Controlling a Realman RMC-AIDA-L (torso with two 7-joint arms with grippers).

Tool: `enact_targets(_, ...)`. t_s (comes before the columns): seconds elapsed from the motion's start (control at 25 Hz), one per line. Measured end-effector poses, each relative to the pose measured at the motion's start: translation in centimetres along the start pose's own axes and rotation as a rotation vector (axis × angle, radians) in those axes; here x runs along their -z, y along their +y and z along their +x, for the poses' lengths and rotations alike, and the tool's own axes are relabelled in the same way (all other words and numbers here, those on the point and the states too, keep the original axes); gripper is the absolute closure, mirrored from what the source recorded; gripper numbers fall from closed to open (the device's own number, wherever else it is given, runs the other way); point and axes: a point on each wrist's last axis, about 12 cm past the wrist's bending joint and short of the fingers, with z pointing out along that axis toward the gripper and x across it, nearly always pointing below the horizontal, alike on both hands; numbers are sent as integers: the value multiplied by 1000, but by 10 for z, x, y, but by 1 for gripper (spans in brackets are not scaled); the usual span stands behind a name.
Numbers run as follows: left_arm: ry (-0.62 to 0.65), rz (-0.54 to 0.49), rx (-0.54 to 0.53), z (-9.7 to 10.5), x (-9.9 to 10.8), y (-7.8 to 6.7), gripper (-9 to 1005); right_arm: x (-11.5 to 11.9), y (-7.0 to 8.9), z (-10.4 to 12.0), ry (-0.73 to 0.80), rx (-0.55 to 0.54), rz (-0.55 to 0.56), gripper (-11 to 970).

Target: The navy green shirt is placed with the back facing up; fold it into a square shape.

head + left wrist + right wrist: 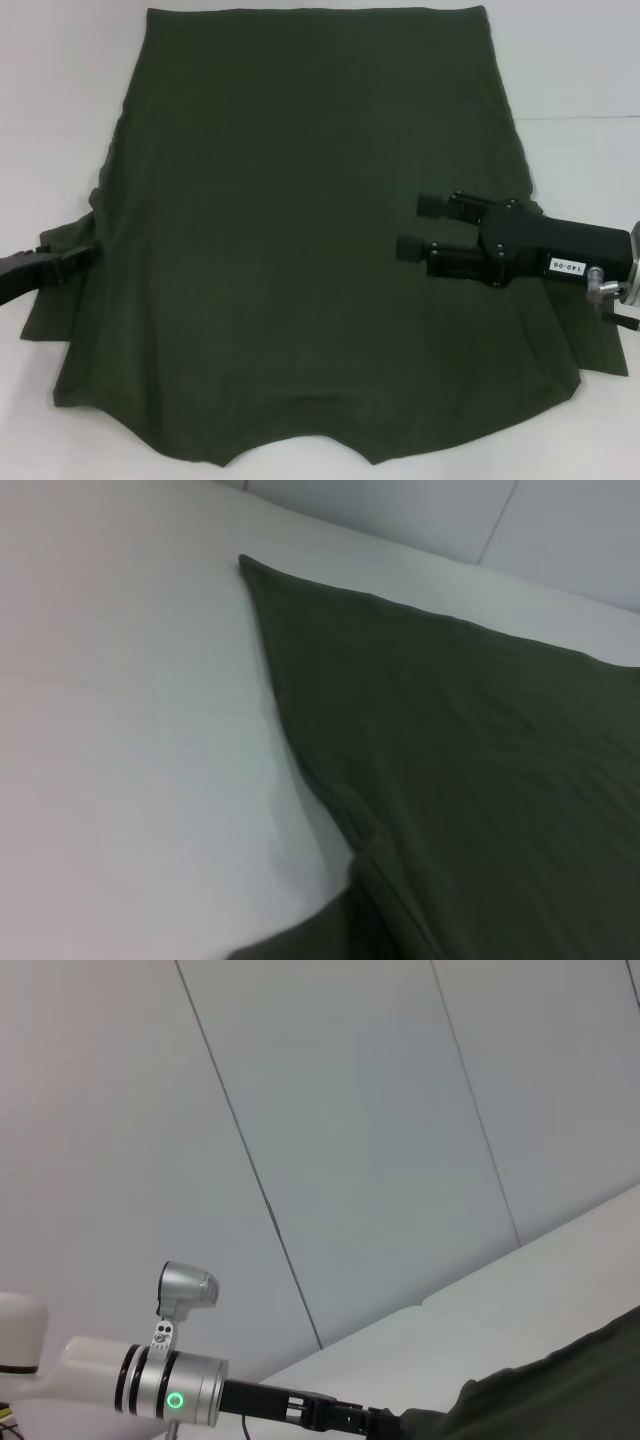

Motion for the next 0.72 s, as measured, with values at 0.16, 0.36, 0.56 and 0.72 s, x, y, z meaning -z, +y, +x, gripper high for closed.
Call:
enact_targets(0.16, -5, -17, 3, -1, 1, 2, 224, 0, 0, -1, -7, 0, 2, 65)
enact_targets(0.36, 11, -36, -7, 0, 0, 4, 357, 0, -1, -1, -10, 1, 5, 65)
enact_targets(0.56, 14, -36, -10, -1, -1, 3, 563, -1, -1, -1, -12, 1, 7, 65)
enact_targets(0.72, 13, -35, -13, -2, -1, 3, 729, -1, -1, -1, -13, 0, 8, 65)
